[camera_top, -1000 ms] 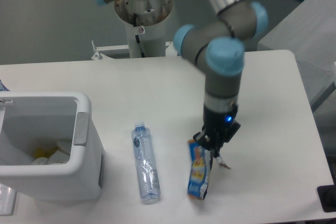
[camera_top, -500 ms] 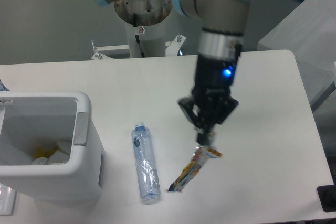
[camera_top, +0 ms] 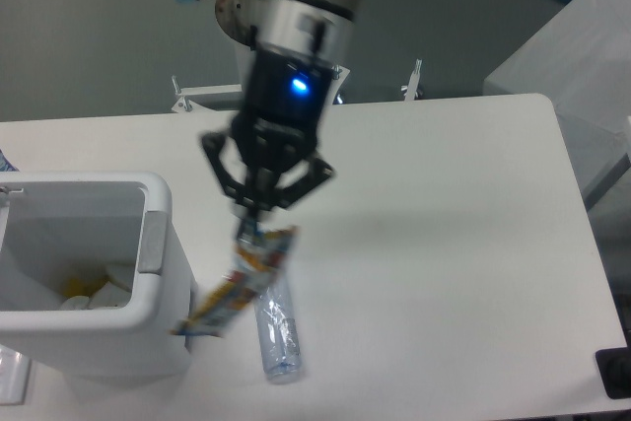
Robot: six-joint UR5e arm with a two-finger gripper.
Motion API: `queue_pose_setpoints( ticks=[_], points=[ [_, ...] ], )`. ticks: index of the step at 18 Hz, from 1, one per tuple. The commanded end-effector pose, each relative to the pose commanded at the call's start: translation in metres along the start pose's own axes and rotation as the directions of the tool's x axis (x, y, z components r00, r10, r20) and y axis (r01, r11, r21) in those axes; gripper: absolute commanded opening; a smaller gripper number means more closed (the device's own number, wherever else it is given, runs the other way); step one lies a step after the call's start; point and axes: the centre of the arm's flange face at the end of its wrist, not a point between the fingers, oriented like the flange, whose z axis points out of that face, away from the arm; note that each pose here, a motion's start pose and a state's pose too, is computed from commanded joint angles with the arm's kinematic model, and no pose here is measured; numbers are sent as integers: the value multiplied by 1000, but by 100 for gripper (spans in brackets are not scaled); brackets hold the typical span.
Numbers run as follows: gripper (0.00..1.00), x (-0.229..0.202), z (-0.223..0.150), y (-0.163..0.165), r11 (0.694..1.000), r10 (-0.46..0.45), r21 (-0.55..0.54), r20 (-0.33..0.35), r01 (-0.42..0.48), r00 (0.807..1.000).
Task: Place the trash in the trash can
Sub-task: 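Lift the blue snack bag and carry it over the white bin, then open the gripper to drop the snack bag into the bin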
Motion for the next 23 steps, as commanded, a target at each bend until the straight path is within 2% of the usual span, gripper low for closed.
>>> queue_pose_setpoints(
  ticks=[3, 7, 12, 15, 17, 21, 23],
  points=[
    [1, 41, -27, -2, 998, 49, 35, -23, -48, 999],
    [1, 76, -34, 8, 997, 76, 32, -61, -74, 995],
    [4, 98, 2, 30, 996, 78, -36, -122, -83, 989],
    [5, 91, 33, 45, 994, 52, -91, -138, -65, 989],
    [10, 88, 54, 53, 990, 40, -125, -149, -59, 988],
    [13, 78, 79, 65, 985, 18, -168, -152, -44, 988],
    [19, 74, 86, 69, 983, 13, -179, -151, -40, 989]
  ],
)
